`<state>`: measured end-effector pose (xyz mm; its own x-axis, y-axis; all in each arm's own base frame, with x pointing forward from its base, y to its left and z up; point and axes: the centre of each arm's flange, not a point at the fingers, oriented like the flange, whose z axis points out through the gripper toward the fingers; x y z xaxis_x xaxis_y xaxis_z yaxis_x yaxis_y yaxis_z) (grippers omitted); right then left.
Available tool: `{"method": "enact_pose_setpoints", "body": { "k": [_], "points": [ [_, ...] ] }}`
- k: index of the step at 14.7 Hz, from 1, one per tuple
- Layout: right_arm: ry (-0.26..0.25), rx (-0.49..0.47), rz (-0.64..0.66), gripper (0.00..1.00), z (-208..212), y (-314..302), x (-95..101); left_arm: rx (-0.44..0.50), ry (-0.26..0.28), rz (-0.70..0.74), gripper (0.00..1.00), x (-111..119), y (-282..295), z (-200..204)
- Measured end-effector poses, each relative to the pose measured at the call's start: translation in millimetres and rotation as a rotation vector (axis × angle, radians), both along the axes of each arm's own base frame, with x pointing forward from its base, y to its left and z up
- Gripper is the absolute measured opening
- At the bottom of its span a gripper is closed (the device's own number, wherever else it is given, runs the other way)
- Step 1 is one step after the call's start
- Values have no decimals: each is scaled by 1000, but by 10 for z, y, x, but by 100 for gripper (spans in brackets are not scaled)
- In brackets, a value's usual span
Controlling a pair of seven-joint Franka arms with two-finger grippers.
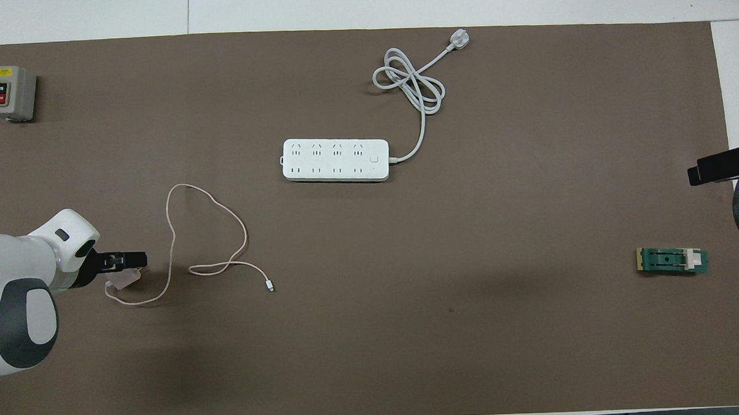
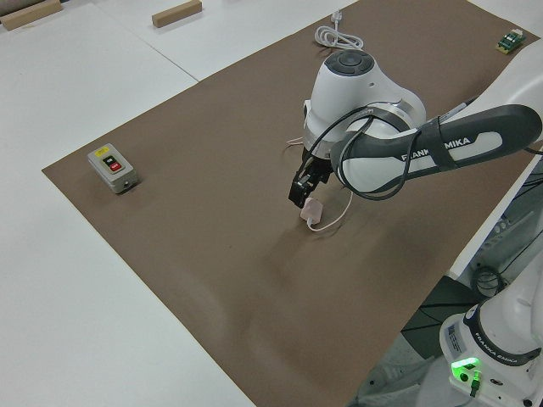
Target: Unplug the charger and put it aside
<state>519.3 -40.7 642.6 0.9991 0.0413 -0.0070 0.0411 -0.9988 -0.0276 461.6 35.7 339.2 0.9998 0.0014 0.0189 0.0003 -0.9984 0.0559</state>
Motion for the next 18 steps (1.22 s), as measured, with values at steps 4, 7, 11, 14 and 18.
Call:
{"method": "enact_pose_setpoints", "body": {
  "k": [4, 7, 11, 14, 18],
  "points": [
    [15, 5, -19, 100, -50, -98, -157, -13, 40, 10, 100, 246, 102, 388],
    [25, -37, -19, 100, -120, -128, -131, -17, 43, 4, 100, 405, 112, 738],
    [37, -57, -3, 100, -253, -49, 8, -19, 41, 11, 100, 513, 60, 1057],
    [49, -56, -8, 100, -271, -72, 18, -26, 83, 42, 100, 551, 35, 1418],
    [67, -54, -11, 100, -85, -73, -44, -11, 113, 77, 100, 561, 30, 2082]
  ]
}}
